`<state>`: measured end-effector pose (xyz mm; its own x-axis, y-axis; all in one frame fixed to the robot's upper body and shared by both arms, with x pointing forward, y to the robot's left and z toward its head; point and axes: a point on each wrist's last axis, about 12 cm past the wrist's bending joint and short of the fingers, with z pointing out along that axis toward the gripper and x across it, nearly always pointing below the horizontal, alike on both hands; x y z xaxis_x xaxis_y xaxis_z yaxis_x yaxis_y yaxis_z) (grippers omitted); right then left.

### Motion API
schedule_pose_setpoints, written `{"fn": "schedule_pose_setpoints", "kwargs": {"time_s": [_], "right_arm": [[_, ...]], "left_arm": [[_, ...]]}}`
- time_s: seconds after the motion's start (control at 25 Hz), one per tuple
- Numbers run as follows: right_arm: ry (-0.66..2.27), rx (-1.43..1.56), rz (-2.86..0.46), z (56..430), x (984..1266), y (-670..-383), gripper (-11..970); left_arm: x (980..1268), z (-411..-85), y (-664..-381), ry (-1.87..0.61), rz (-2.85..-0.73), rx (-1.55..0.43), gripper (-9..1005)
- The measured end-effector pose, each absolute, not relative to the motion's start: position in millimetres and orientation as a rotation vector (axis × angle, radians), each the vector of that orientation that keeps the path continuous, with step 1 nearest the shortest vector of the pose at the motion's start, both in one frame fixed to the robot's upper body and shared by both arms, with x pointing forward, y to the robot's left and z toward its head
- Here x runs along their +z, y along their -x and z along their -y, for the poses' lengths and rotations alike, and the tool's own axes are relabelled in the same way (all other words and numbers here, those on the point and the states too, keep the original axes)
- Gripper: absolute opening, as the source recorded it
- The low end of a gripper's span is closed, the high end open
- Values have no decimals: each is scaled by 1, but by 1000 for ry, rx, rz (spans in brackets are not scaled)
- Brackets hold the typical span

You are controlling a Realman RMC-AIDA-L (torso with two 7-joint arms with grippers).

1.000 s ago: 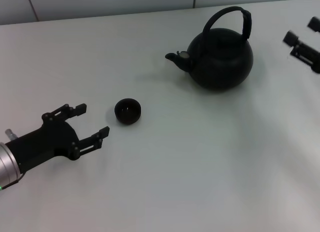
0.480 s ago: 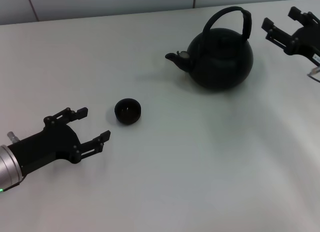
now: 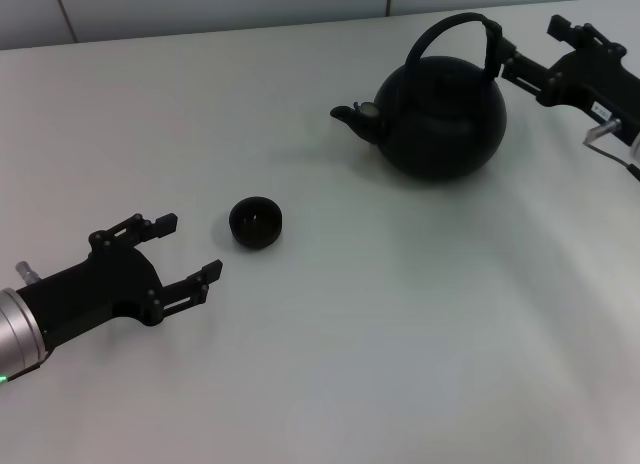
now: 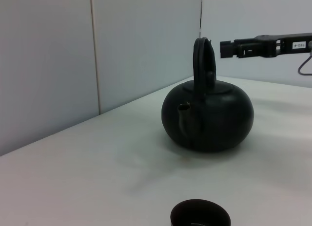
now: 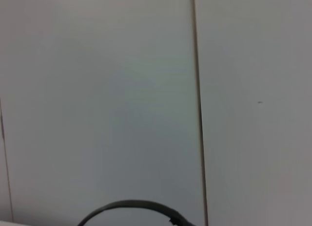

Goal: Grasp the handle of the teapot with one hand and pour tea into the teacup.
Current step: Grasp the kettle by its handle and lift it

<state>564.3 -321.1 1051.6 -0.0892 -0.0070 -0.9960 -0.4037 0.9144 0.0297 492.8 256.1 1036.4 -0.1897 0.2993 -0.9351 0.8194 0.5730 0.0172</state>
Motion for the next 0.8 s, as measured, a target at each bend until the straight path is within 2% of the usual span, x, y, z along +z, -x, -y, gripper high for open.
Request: {"fn": "schedule_pose_setpoints", "kwargs": {"time_s": [0.44, 0.8], "right_arm": [[342, 314, -1655, 311, 1049, -574, 825], [338, 291, -1683, 309, 1049, -581, 724]], "left_arm": [[1036, -256, -493, -931, -1752, -615, 802], [1036, -255, -493, -942, -1746, -614, 802]]}}
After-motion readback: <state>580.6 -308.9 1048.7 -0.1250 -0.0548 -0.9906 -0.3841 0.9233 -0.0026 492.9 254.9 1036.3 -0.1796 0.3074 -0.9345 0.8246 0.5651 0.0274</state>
